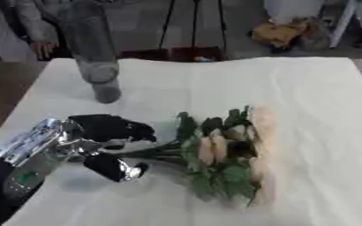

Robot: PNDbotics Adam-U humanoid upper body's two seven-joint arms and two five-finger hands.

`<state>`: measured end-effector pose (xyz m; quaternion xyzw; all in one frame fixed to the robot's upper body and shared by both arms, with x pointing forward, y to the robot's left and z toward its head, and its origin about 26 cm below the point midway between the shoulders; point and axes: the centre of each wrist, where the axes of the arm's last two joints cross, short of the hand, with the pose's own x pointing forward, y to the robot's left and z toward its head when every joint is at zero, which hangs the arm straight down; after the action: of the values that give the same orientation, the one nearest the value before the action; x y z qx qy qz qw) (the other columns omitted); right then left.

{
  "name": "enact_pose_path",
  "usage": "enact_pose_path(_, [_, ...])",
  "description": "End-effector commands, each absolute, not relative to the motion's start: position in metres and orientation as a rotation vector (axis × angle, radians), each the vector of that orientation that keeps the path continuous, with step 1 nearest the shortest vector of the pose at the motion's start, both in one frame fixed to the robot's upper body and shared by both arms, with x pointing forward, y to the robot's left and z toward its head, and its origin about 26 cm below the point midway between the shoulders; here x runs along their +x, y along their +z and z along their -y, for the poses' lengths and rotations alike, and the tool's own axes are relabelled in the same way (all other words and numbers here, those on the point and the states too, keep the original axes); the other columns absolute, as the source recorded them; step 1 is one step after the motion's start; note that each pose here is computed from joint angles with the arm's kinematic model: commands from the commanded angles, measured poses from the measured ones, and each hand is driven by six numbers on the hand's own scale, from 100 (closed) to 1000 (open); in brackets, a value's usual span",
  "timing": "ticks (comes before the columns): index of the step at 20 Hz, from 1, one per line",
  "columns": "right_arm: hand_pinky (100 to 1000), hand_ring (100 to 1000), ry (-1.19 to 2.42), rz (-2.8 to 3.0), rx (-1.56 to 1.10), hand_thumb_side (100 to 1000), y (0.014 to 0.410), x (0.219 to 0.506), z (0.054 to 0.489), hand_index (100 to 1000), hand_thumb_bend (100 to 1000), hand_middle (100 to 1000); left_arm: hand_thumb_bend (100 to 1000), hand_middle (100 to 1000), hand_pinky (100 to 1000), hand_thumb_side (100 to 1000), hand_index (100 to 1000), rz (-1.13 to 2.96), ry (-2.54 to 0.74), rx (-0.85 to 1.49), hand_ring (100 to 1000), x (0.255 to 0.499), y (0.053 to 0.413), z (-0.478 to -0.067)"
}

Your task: Arrange flowers into the vase.

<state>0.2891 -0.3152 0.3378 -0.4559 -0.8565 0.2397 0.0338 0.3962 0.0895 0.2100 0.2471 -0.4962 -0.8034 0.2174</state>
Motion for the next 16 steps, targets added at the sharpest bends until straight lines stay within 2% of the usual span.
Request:
enact_pose_path(1, [846, 910, 0.731, 2.659, -1.431, 1000, 0.348, 0.285, 0.316, 921, 319, 891, 181, 972, 790, 860, 1000, 1.414, -2.191, 0.752, 937, 0.4, 0.213, -0.091])
enact_pose_path(13, [847, 910, 0.73, 2.659, -1.43, 1000, 0.348, 0.285, 0.316, 921, 318, 891, 182, 972, 790, 862, 1000, 1.417, -2.193, 0.769, 937, 0.406, 0.204, -0.093])
enact_pose_path(14, [846, 909, 0.725, 2.66, -1.428, 1000, 0.347, 0.285, 0.316, 919, 333, 887, 189, 781, 508, 846, 954, 1.43, -2.184, 0.77, 666, 0.405, 0.204, -0.091])
enact_pose_path(16, [846, 909, 0.718, 2.66, -1.426, 1000, 0.347, 0.285, 0.316, 919, 333, 886, 190, 765, 455, 844, 933, 1.455, -2.173, 0.784, 615, 0.404, 0.201, -0.086])
